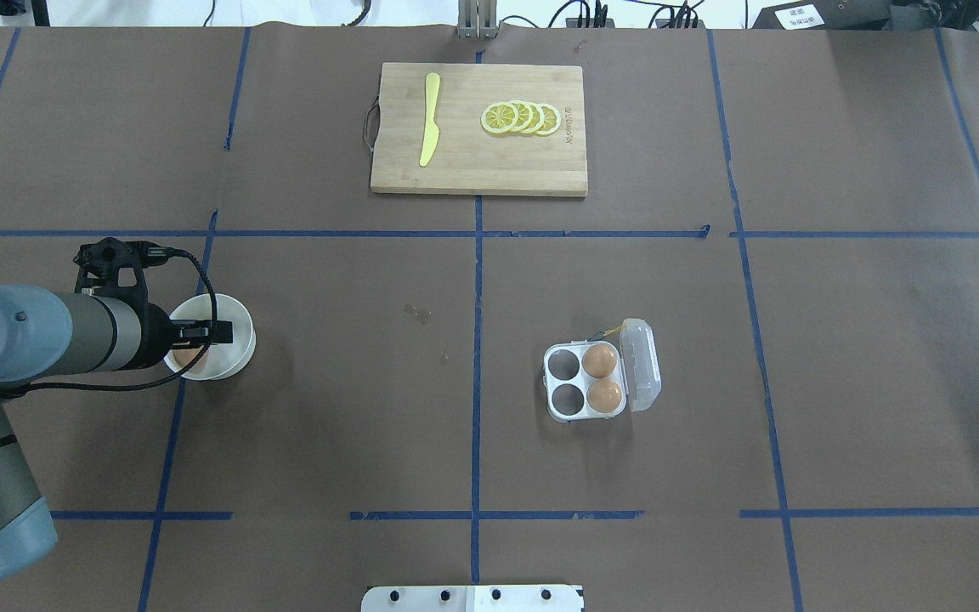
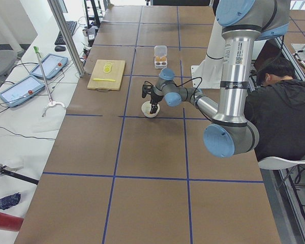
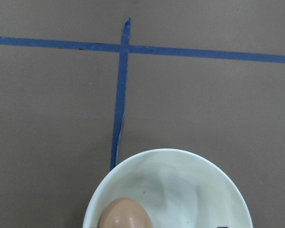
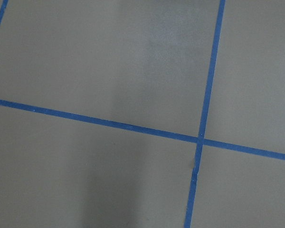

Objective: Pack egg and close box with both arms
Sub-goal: 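Move the left gripper over the white bowl toward the brown egg, then lower the left gripper into the bowl and close on the egg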

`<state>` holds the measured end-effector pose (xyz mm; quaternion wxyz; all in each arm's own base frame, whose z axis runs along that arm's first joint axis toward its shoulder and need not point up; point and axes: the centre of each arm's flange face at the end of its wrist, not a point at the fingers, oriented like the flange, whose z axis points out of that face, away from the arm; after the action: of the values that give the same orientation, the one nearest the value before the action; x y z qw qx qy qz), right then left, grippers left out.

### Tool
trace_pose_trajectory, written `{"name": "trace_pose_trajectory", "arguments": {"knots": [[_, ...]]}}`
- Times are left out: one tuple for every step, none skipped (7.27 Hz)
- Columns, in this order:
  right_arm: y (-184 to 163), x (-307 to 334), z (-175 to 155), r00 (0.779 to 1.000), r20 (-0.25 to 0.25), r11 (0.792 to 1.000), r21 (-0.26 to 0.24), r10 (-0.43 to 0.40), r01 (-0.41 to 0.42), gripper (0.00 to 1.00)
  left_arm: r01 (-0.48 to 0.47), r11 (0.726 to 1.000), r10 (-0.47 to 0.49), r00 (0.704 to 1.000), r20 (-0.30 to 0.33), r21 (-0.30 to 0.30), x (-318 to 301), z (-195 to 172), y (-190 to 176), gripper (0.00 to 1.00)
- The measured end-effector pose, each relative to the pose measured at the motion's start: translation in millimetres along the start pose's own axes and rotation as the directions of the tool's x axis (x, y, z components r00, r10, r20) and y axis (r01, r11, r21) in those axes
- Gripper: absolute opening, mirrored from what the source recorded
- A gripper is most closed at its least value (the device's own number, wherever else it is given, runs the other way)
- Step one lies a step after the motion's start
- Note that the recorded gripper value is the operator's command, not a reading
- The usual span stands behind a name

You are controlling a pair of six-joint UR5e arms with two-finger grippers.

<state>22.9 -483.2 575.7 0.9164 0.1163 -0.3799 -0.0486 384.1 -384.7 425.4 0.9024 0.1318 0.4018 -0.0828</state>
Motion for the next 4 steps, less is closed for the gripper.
{"name": "trace_pose_trajectory", "arguments": {"knots": [[0,0,0,1.0,0.0,1.0,0.0,0.0,0.0,1.0,-0.001,1.0,0.001,1.0,0.005,-0.004,1,5,1,0.85],[0,0,0,1.0,0.0,1.0,0.0,0.0,0.0,1.0,-0.003,1.0,0.003,1.0,0.007,-0.006,4,11,0,0.85],[0,0,0,1.0,0.0,1.0,0.001,0.0,0.0,1.0,-0.005,1.0,0.005,1.0,0.009,-0.007,7,14,-1,0.85],[-1,-1,0,1.0,0.0,1.0,0.001,0.0,0.0,1.0,-0.006,1.0,0.006,1.0,0.009,-0.008,8,16,-1,0.84]]}}
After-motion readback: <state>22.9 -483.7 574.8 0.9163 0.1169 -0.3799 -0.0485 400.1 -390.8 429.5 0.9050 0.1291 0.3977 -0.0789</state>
